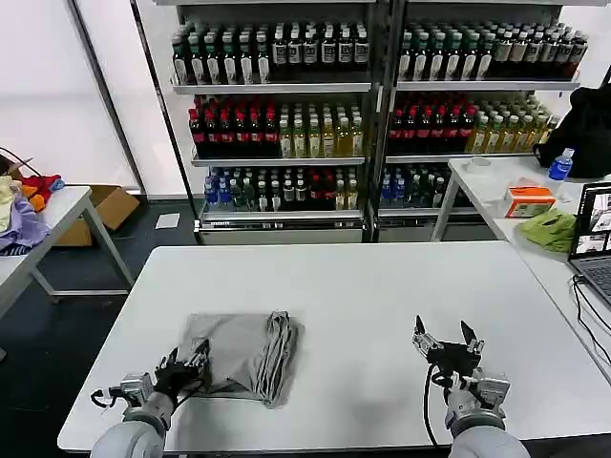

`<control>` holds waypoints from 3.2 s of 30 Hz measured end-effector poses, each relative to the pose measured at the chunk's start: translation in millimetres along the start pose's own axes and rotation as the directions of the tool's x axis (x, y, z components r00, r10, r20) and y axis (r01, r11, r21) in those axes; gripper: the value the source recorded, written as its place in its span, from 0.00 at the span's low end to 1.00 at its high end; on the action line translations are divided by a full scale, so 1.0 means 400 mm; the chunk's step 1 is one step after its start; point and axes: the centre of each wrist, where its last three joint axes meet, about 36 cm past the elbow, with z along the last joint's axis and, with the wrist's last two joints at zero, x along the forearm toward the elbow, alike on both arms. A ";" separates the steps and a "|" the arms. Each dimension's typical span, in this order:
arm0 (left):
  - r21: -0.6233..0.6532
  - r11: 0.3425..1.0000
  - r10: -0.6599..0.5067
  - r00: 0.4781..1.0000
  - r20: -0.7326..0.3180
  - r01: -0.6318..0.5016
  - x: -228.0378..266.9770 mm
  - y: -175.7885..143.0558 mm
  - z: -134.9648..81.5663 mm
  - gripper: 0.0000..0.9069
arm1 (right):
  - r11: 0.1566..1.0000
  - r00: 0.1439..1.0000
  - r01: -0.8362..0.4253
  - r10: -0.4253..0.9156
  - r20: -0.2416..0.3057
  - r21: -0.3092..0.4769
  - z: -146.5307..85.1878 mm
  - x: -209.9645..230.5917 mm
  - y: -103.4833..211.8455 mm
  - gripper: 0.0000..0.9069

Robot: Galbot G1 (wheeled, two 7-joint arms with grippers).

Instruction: Fold and organize the clothes.

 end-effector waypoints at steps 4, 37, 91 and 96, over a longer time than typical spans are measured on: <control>0.004 1.000 0.008 1.000 -0.007 -0.008 0.006 -0.012 0.002 0.01 | 1.000 1.000 0.009 -0.009 -0.004 0.006 0.003 0.002 0.004 1.00; -0.062 0.975 -0.192 0.948 0.252 0.214 0.136 0.207 -0.227 0.00 | 1.000 1.000 -0.008 0.008 -0.010 -0.010 0.019 -0.002 0.015 1.00; 0.065 0.925 0.359 0.917 0.176 -0.374 0.088 -0.416 -0.115 1.00 | 1.000 0.997 -0.003 0.002 -0.079 -0.015 0.041 -0.038 0.100 1.00; 0.060 0.949 0.292 0.937 0.190 -0.308 0.088 -0.378 -0.126 1.00 | 0.993 0.990 0.079 -0.088 -0.111 -0.086 0.022 -0.059 0.141 1.00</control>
